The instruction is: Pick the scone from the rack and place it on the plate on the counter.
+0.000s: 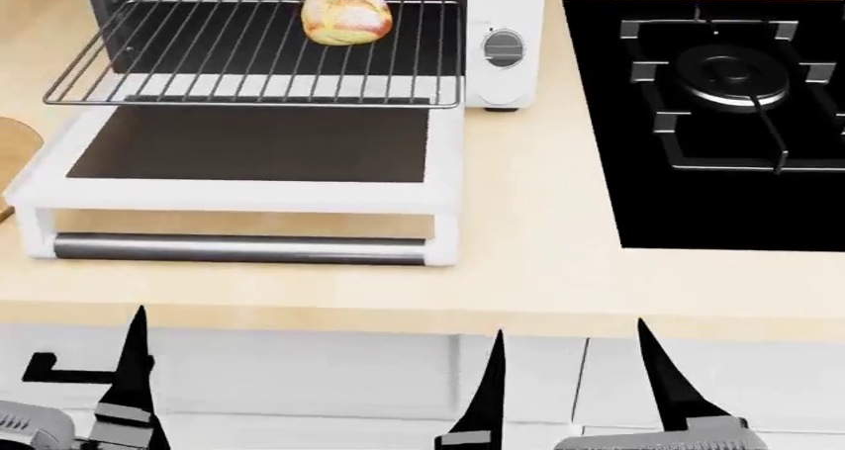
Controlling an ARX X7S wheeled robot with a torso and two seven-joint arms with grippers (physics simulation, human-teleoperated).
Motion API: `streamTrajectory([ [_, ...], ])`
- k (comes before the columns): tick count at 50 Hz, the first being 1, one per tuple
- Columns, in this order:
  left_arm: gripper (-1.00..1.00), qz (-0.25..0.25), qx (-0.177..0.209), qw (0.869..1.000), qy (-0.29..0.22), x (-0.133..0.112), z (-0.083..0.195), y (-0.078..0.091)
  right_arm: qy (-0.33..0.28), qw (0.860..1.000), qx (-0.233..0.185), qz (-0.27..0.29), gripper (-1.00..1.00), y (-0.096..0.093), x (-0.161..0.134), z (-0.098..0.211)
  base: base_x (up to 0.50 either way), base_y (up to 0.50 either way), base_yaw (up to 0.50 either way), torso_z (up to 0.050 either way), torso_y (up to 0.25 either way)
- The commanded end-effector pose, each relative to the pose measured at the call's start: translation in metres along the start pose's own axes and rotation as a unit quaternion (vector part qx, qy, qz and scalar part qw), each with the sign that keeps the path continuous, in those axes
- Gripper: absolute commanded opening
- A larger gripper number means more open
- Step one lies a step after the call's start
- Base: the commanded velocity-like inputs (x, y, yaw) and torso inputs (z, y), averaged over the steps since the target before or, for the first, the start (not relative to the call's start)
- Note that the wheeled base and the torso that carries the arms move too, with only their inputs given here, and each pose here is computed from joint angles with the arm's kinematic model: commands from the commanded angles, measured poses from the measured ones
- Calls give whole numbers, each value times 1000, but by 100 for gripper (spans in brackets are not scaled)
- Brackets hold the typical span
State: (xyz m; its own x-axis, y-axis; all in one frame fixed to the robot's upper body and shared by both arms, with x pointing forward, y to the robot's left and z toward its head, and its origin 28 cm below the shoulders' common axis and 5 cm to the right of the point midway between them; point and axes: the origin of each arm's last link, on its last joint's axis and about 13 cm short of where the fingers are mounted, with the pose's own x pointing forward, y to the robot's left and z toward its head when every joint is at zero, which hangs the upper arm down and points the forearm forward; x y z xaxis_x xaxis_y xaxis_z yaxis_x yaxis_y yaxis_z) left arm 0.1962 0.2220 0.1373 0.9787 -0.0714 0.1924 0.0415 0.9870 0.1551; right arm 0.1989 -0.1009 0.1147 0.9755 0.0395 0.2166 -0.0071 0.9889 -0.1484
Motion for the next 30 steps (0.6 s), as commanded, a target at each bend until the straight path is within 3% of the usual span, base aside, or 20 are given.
streamTrajectory([
  [1,100,0,13,1000,-11,0,14,5,-11,1000,-7,6,100,1,0,10,0,500,0,38,154],
  [7,100,-7,22,1000,-18,5,24,7,-16,1000,-7,4,100,0,0,17,0,500,0,38,153],
  [21,100,-44,67,994,-74,21,106,23,-98,991,-83,-27,100,-18,11,95,0,3,0,38,153],
  [30,100,-51,108,986,-113,28,164,32,-138,984,-102,-40,100,-23,14,121,141,0,0,38,153],
])
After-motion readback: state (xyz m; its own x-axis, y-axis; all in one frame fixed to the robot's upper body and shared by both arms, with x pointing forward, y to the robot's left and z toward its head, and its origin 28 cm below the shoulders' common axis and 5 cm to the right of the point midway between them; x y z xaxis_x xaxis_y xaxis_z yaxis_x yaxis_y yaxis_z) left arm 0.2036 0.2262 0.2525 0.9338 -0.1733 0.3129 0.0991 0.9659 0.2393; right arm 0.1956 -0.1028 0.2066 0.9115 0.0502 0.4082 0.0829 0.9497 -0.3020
